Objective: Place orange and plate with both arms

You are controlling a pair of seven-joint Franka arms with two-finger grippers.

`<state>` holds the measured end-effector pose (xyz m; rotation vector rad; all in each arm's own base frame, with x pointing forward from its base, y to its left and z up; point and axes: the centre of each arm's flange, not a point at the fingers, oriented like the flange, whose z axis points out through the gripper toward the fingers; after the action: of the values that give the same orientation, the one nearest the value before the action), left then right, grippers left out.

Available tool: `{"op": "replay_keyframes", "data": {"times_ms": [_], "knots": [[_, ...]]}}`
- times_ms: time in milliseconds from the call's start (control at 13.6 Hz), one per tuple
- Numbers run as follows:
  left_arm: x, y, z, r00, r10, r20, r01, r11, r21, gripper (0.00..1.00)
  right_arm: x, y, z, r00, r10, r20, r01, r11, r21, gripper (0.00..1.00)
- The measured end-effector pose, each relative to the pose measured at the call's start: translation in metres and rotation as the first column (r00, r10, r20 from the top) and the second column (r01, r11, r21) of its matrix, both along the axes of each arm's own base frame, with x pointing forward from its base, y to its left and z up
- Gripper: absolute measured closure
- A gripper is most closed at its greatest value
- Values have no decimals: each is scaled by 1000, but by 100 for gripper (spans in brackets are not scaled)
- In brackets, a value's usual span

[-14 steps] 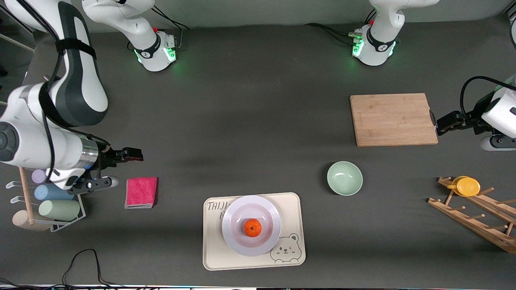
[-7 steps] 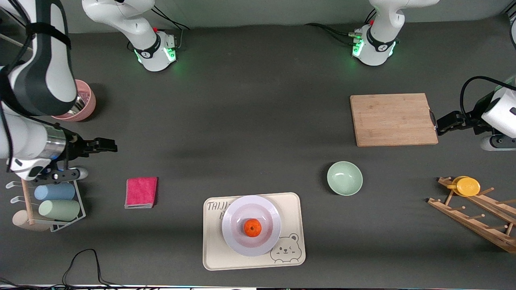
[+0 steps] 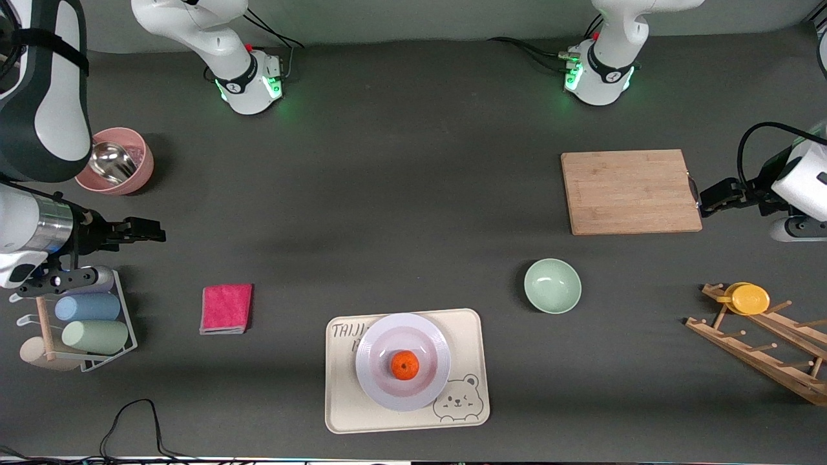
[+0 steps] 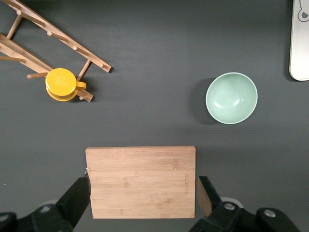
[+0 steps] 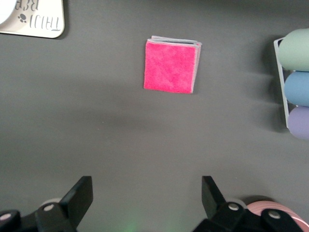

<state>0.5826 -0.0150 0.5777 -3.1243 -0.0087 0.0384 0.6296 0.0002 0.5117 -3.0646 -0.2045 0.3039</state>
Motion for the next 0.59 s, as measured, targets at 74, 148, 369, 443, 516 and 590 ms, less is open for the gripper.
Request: {"op": "replay_keyframes", "data": {"times_ms": [74,148,369,443,516,590], "knots": [[0,0,0,1000,0,0,0,1000,0,0,0,-10,2,1000,-17,3,17,1000,-5,0],[0,0,0,1000,0,0,0,1000,0,0,0,-23,4,999,-35,8,35,999,-10,0],[0,0,0,1000,0,0,0,1000,0,0,0,-33,10,999,-50,18,50,999,-13,0],[0,0,0,1000,0,0,0,1000,0,0,0,-33,12,998,-52,23,52,999,-14,0],[0,0,0,1000,0,0,0,1000,0,0,0,-34,13,998,-53,26,53,998,-14,0],[0,0,0,1000,0,0,0,1000,0,0,0,-33,13,998,-51,23,52,999,-14,0]]}}
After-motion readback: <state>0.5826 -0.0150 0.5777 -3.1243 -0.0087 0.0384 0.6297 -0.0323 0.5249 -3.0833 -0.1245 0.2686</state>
